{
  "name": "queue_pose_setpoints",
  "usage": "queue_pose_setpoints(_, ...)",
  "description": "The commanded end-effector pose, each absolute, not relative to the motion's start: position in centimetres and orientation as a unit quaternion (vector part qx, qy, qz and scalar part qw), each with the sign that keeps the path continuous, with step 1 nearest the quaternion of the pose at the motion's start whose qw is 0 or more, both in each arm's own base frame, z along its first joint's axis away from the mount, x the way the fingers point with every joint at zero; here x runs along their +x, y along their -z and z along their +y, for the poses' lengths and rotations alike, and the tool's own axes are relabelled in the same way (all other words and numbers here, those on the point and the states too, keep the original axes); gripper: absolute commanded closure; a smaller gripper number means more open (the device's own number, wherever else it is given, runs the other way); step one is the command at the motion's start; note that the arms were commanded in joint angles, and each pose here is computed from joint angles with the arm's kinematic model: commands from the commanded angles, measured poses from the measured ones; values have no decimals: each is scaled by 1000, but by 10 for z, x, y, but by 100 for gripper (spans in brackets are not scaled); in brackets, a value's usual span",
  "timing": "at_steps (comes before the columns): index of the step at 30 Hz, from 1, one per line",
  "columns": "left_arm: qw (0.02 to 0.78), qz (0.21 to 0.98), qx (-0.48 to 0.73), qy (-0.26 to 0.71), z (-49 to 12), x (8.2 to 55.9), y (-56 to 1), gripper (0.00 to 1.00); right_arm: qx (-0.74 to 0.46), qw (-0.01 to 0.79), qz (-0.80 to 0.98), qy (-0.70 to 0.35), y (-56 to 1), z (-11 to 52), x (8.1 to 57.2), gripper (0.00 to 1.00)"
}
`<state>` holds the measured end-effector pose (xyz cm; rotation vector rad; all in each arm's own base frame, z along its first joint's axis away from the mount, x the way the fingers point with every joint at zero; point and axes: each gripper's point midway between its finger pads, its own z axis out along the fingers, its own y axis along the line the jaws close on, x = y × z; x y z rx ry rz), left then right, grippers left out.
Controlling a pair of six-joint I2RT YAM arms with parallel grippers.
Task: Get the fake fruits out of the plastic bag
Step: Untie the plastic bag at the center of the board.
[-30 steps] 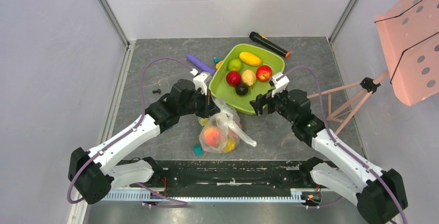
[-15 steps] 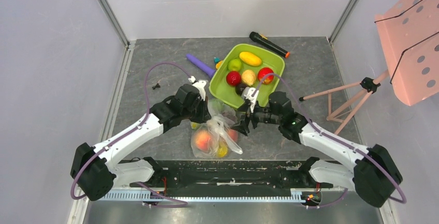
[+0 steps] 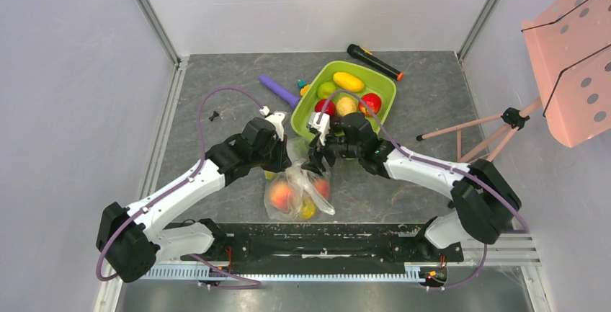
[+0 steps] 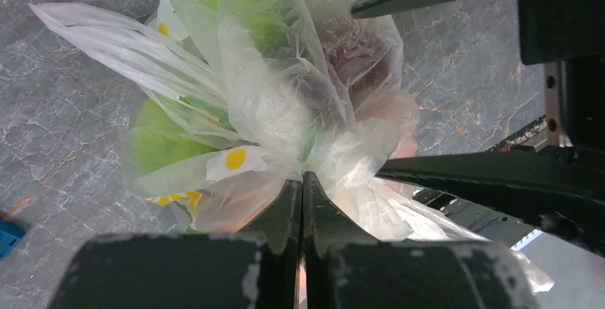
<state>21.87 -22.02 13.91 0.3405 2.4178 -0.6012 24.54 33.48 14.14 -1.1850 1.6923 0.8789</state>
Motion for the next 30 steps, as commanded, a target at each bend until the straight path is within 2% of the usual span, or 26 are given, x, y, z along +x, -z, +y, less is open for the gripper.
queue_pose_setpoints(1, 341, 899, 159, 223, -216, 223, -158, 98, -486, 449, 663, -349, -154, 352, 264, 26)
queue_pose_setpoints(5, 362, 886, 162, 240, -217, 221, -174, 98, -463, 465, 667, -352, -160, 349, 264, 47)
queue_pose_setpoints(9, 380, 878, 160, 245, -216, 222, -188, 98, -439, 487, 675, -339, -169, 335, 262, 92)
queue_pose_setpoints(10, 383, 876, 159, 245, -215, 222, -191, 98, -432, 492, 677, -336, -172, 330, 261, 99)
queue_pose_setpoints(21, 433, 866, 141, 205, -199, 238, -228, 98, -292, 586, 701, -282, -231, 252, 245, 100)
queue_pose_setpoints(30, 435, 886, 71, 145, -161, 266, -222, 98, -104, 615, 763, -166, -221, 154, 241, 100)
